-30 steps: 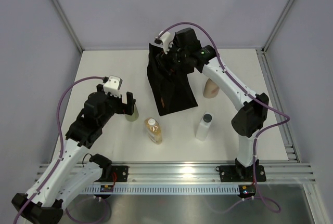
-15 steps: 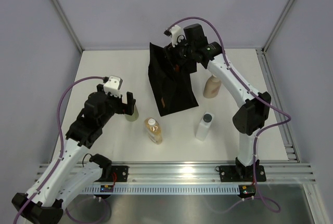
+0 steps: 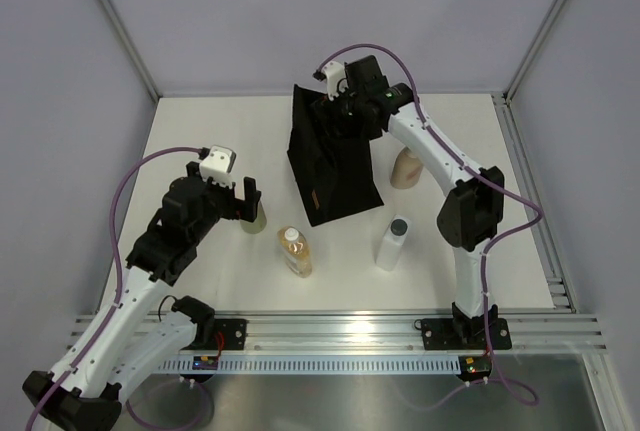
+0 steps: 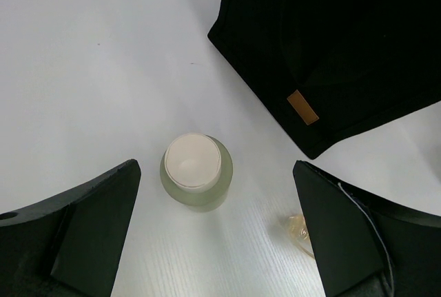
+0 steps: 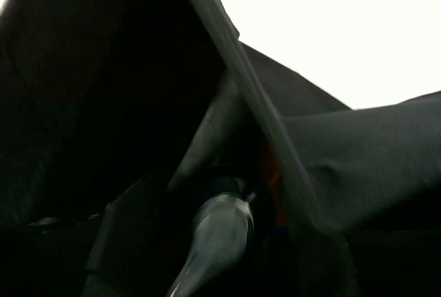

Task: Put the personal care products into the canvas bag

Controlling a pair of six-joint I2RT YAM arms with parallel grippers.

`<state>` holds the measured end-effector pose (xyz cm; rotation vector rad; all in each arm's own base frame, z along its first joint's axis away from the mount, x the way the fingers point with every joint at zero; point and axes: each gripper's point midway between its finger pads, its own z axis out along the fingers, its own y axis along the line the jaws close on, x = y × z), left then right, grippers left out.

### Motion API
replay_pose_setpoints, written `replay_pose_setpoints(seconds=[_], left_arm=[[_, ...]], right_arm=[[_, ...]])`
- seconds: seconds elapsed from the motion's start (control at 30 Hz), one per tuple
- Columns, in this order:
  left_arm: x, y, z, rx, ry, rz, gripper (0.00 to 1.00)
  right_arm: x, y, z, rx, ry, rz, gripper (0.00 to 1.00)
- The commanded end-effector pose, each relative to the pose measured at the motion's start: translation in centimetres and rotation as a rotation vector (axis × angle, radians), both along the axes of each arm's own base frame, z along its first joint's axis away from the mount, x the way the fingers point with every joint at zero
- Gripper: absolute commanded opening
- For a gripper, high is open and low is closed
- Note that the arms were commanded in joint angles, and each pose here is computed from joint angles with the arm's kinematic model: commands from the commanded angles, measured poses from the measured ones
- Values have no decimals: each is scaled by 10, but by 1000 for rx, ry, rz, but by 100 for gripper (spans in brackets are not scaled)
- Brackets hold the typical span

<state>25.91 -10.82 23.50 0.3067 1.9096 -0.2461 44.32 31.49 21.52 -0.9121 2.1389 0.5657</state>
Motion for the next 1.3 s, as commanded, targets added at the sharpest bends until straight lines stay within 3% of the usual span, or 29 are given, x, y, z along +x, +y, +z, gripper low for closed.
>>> replay_pose_setpoints(seconds=[0.0, 0.17, 0.33, 0.5, 0.63, 0.8, 0.93, 1.03, 1.27], left_arm=[[5, -5, 9, -13, -43, -20, 99], [4, -7, 8, -18, -41, -30, 99], [5, -10, 16, -62, -54, -23, 99], [5, -17, 33, -252, -24, 42, 99], [4, -15, 37, -470, 83, 197, 99], [-3, 0, 6, -563, 281, 447, 99], [-2, 8, -12, -518, 358, 551, 99], [6, 4, -26, -425, 396, 526, 99], [27, 6, -59, -261, 496, 607, 99]], right_arm=[[-8, -2, 43, 58, -66, 55, 83], [-15, -7, 77, 86, -125, 73, 98], [-25, -13, 119, 132, -196, 86, 99], [-56, -24, 180, 213, -301, 152, 99], [-91, -42, 226, 274, -381, 187, 100], [-118, -82, 254, 340, -422, 118, 100], [-141, -126, 224, 349, -388, 36, 99], [-155, -153, 193, 340, -364, -22, 100], [-185, -182, 131, 358, -290, -71, 99]])
